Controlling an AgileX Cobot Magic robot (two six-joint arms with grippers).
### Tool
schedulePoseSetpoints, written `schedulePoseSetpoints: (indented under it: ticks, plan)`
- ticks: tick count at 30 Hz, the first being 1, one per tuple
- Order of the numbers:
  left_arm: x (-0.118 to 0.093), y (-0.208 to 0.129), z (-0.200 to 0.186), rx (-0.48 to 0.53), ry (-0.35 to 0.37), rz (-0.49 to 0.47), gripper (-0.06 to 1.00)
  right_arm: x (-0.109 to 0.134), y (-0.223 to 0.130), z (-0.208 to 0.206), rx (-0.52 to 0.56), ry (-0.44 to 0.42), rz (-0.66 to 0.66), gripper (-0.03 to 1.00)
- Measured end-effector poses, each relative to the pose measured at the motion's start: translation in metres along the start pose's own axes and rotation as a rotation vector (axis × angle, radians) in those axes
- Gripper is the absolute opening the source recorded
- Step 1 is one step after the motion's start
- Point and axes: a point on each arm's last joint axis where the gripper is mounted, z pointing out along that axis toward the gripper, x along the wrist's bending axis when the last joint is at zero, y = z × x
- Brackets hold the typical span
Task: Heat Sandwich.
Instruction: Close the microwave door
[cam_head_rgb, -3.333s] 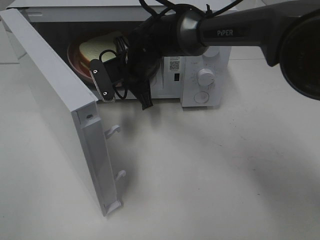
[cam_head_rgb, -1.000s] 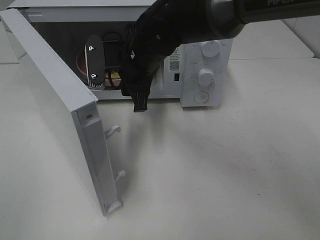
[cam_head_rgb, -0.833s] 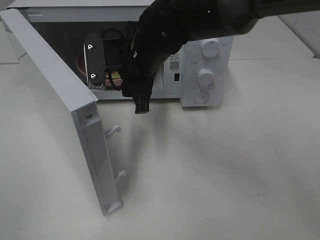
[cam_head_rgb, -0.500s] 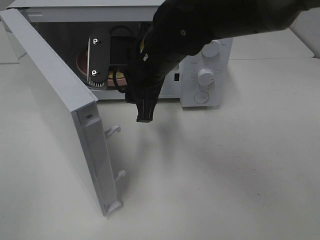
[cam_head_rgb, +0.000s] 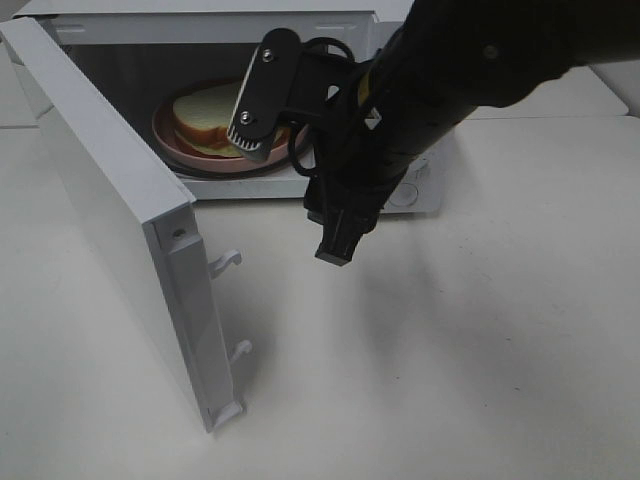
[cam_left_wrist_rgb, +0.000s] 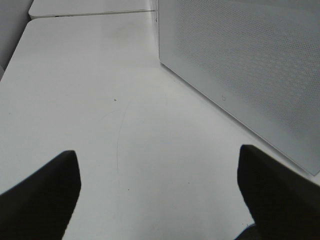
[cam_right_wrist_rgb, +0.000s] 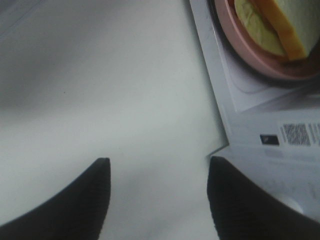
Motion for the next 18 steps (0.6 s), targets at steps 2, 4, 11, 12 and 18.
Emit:
schedulePoseSetpoints:
  ticks: [2, 4, 11, 12, 18]
  plan:
    - [0.000, 0.000, 0.000, 0.000, 0.000, 0.000, 0.79, 0.000, -0.007, -0.012, 0.025, -0.003, 0.119, 0.57]
    - [0.000, 0.000, 0.000, 0.000, 0.000, 0.000, 0.79, 0.000, -0.010, -0.017, 0.034, -0.005, 0.167, 0.57]
    - [0.000, 0.000, 0.000, 0.000, 0.000, 0.000, 0.79, -0.007, -0.031, -0.045, 0.155, -0.019, 0.507, 0.57]
    - [0.000, 0.000, 0.000, 0.000, 0.000, 0.000, 0.79, -0.007, -0.031, -0.045, 0.155, -0.019, 0.507, 0.57]
    - [0.000, 0.000, 0.000, 0.000, 0.000, 0.000, 0.79, -0.032, -0.070, -0.067, 0.273, -0.011, 0.766, 0.57]
